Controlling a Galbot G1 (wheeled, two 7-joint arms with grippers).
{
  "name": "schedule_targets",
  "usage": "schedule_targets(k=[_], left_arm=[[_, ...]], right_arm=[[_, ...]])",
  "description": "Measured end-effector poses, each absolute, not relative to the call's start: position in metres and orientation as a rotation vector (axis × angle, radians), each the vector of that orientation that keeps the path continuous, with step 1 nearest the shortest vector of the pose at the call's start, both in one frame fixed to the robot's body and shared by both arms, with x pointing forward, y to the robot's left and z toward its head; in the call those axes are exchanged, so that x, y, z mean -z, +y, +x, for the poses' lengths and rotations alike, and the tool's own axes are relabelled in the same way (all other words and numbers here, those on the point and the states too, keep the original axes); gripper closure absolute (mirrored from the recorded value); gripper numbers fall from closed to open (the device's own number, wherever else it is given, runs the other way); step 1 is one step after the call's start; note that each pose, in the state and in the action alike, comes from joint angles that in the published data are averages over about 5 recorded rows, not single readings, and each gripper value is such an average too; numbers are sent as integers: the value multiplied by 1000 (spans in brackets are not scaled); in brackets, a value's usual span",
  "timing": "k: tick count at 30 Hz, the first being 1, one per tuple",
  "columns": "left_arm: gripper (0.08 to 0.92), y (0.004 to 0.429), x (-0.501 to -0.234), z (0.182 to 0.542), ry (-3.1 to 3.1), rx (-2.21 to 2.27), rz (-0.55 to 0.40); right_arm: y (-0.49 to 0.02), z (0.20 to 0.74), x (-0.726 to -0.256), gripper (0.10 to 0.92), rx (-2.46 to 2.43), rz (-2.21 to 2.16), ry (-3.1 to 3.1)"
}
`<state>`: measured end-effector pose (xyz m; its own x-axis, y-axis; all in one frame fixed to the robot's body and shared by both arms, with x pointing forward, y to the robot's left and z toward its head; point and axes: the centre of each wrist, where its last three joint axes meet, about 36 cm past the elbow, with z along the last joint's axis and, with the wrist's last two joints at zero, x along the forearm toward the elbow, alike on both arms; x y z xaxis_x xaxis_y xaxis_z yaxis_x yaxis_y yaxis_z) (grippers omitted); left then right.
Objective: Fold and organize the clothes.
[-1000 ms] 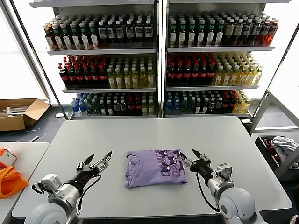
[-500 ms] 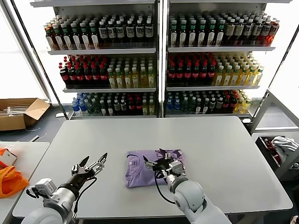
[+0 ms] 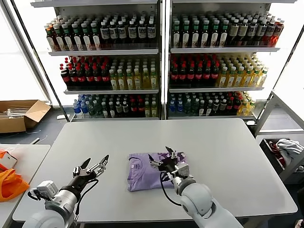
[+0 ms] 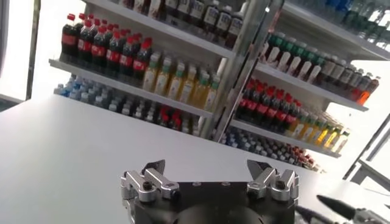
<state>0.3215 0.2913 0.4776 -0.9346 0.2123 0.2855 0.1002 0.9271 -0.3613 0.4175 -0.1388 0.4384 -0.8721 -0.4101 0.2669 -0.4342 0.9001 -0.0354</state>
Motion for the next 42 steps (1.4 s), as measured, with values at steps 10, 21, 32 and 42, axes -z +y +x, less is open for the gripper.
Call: schedule_targets(k=[10,21,32,42], left_arm=[[177,294,-479,317,-2816,-468,-241],[177,298,-475,299,-2917,-450,-248],[177,317,-463,286,-3021,-321,-253],[177,335,-459,281,-3095,-160,-272]], right_arm=[[-237,369,-468,200,-34,468,-3019],[-317,306,-450,200,-13,212,-3104],[-347,269,-447,200,-51,64,-3123],[-349,248,-449,200,-75,-16,-3121]])
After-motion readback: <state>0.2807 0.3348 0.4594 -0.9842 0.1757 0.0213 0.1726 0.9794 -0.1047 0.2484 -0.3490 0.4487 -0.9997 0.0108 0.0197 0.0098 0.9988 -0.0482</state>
